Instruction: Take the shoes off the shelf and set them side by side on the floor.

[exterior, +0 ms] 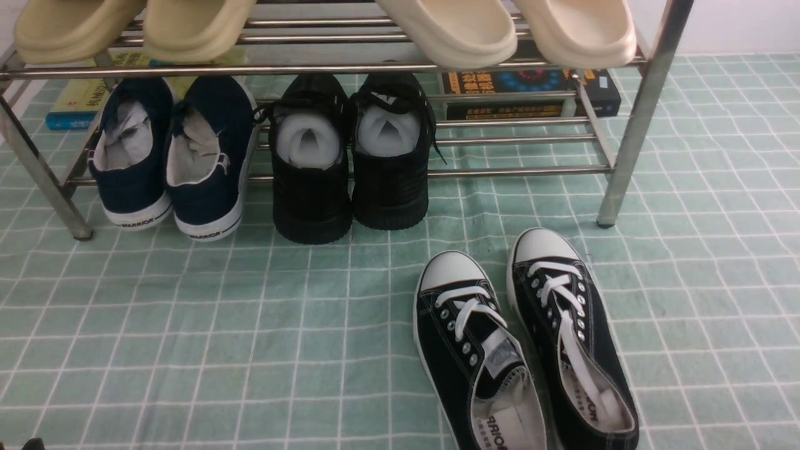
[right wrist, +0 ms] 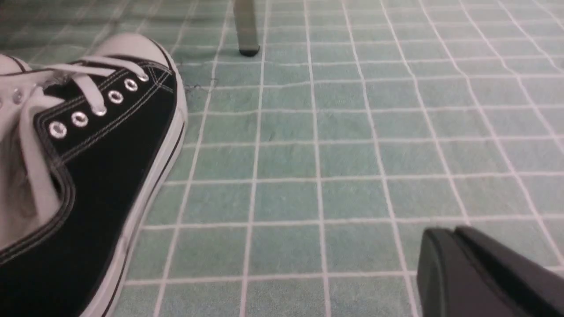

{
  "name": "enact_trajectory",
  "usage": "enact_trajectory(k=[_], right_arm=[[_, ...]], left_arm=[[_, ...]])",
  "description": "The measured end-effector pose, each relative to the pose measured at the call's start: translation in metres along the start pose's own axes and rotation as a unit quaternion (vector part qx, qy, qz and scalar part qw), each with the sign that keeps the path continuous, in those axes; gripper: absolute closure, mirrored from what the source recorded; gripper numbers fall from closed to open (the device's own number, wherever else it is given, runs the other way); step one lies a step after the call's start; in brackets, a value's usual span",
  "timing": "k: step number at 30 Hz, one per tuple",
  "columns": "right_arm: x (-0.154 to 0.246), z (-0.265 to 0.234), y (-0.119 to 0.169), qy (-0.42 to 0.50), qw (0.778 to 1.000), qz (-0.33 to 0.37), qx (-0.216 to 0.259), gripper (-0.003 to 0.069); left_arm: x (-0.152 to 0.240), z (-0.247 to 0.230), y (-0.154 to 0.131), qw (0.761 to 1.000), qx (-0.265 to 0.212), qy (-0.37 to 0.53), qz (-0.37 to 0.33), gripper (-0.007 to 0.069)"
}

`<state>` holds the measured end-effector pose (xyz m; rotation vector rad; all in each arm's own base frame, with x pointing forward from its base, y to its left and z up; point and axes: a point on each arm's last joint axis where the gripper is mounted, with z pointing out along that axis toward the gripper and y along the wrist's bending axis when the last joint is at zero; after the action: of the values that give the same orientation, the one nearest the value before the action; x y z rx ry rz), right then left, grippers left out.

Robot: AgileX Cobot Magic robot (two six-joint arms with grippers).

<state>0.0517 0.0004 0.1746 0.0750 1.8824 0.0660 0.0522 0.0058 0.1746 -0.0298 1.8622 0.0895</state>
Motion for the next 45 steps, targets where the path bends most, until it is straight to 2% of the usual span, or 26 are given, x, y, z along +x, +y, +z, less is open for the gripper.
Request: enact_trajectory(k=[5,45], right_arm=[[0.0001,0.0001,-0.0017,-0.001,1.0,-0.001,0.014,0.0614],[0.0001,0.0001,-0.0018,-0.001,1.0,-0.001,0.015,0.0558]], left_arm=[[0.0,0.0,0.0,1.0,0.0,0.0,0.0,0.0384],[0.0,0.0,0.0,1.0,0.0,0.0,0.0,0.0384]])
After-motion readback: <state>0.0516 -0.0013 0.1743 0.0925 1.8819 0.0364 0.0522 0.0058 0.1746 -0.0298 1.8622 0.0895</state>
